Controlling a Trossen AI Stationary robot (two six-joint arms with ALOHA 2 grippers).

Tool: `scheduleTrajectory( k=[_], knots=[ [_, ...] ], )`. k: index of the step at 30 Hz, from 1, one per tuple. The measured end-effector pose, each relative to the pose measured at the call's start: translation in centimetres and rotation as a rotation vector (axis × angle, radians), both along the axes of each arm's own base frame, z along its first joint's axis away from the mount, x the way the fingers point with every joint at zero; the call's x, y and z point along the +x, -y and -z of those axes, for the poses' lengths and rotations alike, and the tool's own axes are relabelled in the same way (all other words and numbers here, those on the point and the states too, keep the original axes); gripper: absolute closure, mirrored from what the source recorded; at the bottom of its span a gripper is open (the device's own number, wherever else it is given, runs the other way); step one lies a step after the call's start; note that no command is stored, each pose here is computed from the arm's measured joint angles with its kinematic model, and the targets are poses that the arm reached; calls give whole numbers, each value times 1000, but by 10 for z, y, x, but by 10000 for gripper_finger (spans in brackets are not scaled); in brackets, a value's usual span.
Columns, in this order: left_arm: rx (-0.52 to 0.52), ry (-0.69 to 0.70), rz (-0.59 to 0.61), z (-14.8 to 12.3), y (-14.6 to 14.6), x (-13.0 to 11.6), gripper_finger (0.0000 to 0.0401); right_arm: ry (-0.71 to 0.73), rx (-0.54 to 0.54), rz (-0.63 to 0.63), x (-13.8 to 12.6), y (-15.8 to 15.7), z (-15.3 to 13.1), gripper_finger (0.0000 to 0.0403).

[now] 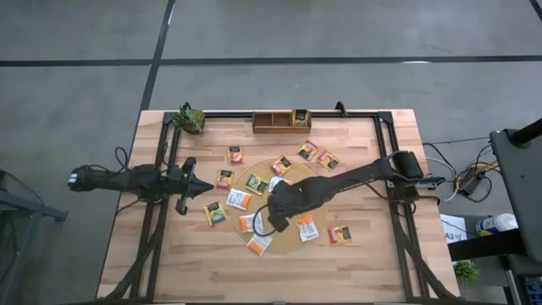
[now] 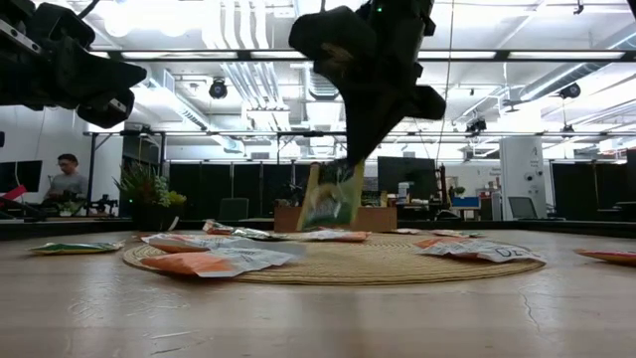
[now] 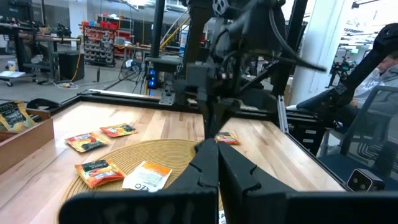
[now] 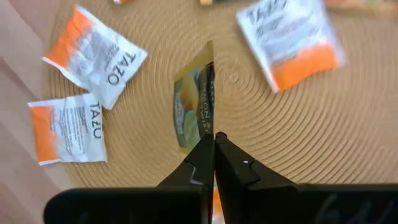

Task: Pick & Place Tea
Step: Put the bottom yellow tea bag into the right section of the wooden organizer

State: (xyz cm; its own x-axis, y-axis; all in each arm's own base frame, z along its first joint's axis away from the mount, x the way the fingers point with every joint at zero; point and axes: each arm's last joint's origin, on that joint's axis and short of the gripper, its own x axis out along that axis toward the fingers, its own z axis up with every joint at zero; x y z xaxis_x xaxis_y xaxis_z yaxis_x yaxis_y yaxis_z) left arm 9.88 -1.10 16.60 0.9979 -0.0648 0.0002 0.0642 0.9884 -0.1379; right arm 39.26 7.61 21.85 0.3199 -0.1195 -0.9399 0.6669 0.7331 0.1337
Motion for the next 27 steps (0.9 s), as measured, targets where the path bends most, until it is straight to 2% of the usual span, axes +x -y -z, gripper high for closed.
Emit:
scheduleTrajectory(
  k=[5,14,21,27],
  knots=[
    [0,0,0,0,0,0,401,7,-34,-54,-4,12,-12,395],
    [0,0,0,0,0,0,401,-40,-173,-151,-18,39,-35,395],
    [0,0,0,0,0,0,401,-55,-269,-298,-24,63,-50,395],
    [0,0,0,0,0,0,401,-80,-393,-395,-31,86,-64,395]
  ],
)
